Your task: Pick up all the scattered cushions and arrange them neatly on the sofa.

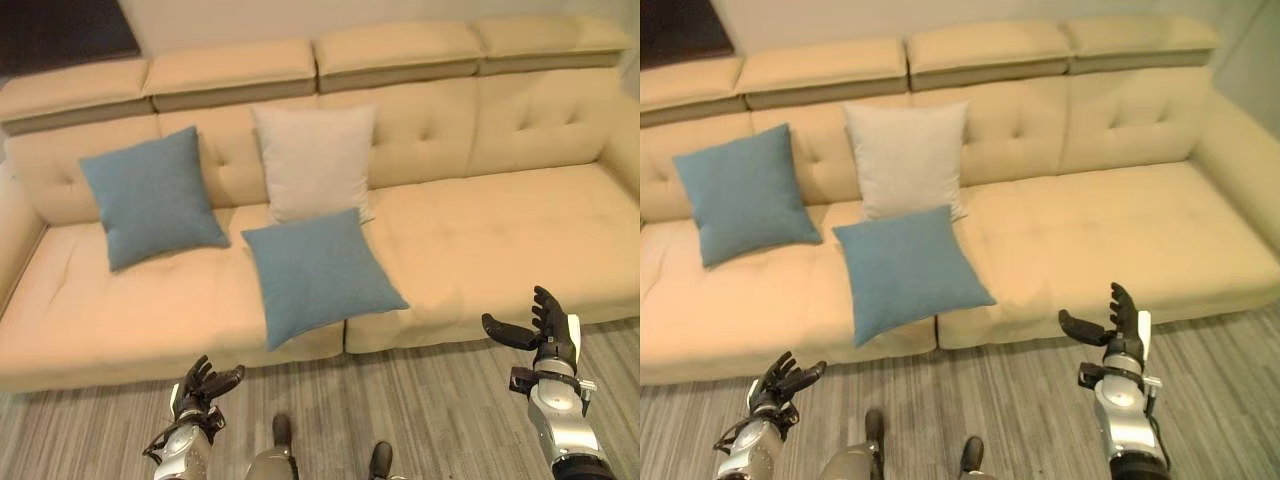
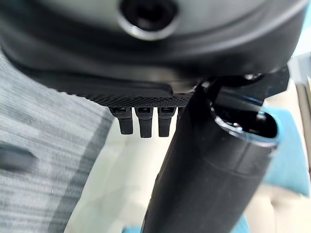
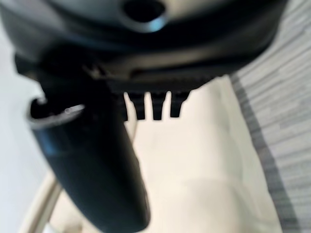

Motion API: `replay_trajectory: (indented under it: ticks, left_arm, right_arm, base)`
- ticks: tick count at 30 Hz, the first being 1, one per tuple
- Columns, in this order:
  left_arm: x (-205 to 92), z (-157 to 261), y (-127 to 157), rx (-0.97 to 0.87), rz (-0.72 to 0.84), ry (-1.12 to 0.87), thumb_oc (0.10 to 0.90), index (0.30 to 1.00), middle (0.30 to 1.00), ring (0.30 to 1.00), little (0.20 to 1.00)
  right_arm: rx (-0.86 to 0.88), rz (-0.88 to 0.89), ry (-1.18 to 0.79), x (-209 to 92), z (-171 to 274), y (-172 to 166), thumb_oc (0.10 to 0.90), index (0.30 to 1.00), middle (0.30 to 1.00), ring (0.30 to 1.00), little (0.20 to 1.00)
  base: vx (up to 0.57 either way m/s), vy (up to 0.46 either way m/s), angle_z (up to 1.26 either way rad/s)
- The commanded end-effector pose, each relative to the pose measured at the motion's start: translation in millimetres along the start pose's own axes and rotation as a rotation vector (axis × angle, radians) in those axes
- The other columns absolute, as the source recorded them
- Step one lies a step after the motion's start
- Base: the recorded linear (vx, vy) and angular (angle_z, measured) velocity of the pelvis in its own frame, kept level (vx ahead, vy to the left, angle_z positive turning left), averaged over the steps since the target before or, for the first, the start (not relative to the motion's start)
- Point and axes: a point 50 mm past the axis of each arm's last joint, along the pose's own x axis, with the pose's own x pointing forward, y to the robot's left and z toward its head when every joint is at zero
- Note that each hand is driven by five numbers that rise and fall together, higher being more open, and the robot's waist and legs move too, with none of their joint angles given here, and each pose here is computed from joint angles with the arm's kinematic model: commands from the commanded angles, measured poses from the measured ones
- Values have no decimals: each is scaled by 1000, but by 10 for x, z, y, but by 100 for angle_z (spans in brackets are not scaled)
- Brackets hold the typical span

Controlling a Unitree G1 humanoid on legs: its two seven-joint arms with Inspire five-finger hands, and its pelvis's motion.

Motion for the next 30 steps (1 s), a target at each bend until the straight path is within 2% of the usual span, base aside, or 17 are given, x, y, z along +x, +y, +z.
replay_trajectory:
  ticks: [1, 3, 6, 13, 15, 19, 21, 24, 27, 28, 30]
  left_arm:
    - [38, 357, 216, 153, -1, -138, 800, 900, 900, 900, 900]
    - [49, 292, 249, 168, 7, -98, 800, 900, 900, 900, 900]
    - [64, 251, 266, 161, 3, -62, 800, 900, 900, 900, 900]
    - [78, 294, 67, 245, -93, -84, 800, 900, 900, 900, 900]
    - [94, 417, -57, 289, -138, -136, 800, 900, 900, 900, 900]
    - [110, 540, -478, 287, -274, -183, 800, 900, 900, 900, 900]
    - [97, 628, -728, 308, -365, -215, 800, 900, 900, 900, 900]
    - [100, 698, -854, 308, -399, -231, 800, 900, 900, 900, 900]
    - [92, 768, -984, 288, -432, -247, 800, 900, 900, 900, 900]
    - [75, 826, -1131, 283, -458, -268, 800, 900, 900, 900, 900]
    - [53, 943, -1279, 268, -483, -308, 800, 900, 900, 900, 900]
  right_arm:
    - [29, -26, -200, 124, 452, -131, 800, 900, 900, 900, 900]
    - [92, -9, -183, 191, 493, -107, 800, 900, 900, 900, 900]
    - [94, 29, -163, 243, 510, -113, 800, 900, 900, 900, 900]
    - [130, 50, -187, 342, 677, -118, 800, 900, 900, 900, 900]
    - [156, 66, -202, 361, 743, -72, 800, 900, 900, 900, 900]
    - [175, 133, -322, 494, 1281, 98, 800, 900, 900, 900, 900]
    - [162, 207, -363, 516, 1516, 310, 800, 900, 900, 900, 900]
    - [159, 254, -389, 484, 1616, 463, 800, 900, 900, 900, 900]
    - [79, 291, -411, 447, 1693, 639, 800, 900, 900, 900, 900]
    - [84, 354, -429, 376, 1773, 861, 800, 900, 900, 900, 900]
    - [128, 408, -431, 323, 1842, 1037, 800, 900, 900, 900, 900]
  base:
    - [344, 217, -60]
    - [223, 205, -64]
    - [260, 191, -5]
    - [215, -87, 20]
    - [35, -95, 40]
    - [-153, -65, 67]
    - [-141, -20, 16]
    - [-32, -22, -13]
    - [-31, -26, -8]
    - [-39, -33, -5]
    - [-41, -24, -6]
